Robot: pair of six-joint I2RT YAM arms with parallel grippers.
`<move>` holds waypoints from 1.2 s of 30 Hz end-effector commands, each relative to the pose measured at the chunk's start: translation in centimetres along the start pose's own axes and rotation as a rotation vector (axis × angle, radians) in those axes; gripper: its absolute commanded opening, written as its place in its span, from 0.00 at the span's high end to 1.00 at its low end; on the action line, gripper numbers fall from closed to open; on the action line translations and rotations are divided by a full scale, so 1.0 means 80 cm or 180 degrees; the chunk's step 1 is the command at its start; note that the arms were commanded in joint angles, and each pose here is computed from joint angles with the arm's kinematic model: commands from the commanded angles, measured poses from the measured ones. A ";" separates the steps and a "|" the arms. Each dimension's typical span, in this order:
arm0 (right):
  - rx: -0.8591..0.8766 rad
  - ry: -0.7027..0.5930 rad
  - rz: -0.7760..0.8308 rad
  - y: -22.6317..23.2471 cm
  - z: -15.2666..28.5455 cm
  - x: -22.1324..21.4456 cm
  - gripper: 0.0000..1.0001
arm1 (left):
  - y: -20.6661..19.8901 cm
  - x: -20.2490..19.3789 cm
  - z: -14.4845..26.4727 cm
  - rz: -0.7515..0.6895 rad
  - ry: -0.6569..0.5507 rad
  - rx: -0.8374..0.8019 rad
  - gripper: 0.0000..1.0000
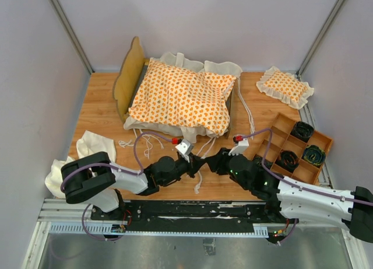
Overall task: Set up the pet bed
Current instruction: Tie the ropes to the bed frame.
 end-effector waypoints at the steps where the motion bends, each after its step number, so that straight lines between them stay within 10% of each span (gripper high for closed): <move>1: -0.0103 0.0340 0.0445 -0.037 0.017 -0.037 0.60 | 0.013 0.014 -0.006 0.0285 -0.0107 0.0230 1.00; 30: -0.0374 0.1363 0.1231 -0.003 -0.030 -0.135 0.67 | 0.074 0.000 0.001 0.0952 0.0009 0.0616 1.00; 36: -0.0909 0.1322 0.1599 -0.041 -0.026 -0.123 0.82 | 0.077 -0.001 0.002 0.0952 0.0018 0.0659 1.00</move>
Point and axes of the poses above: each gripper's point midway between its finger pads, its own z axis back along the fingers, its own y axis along the line the jaws close on, x = y × z, the point moved 2 cm from there along z, back along the fingers, and after that the axes turned 11 degrees about z, right-handed, at the moved point
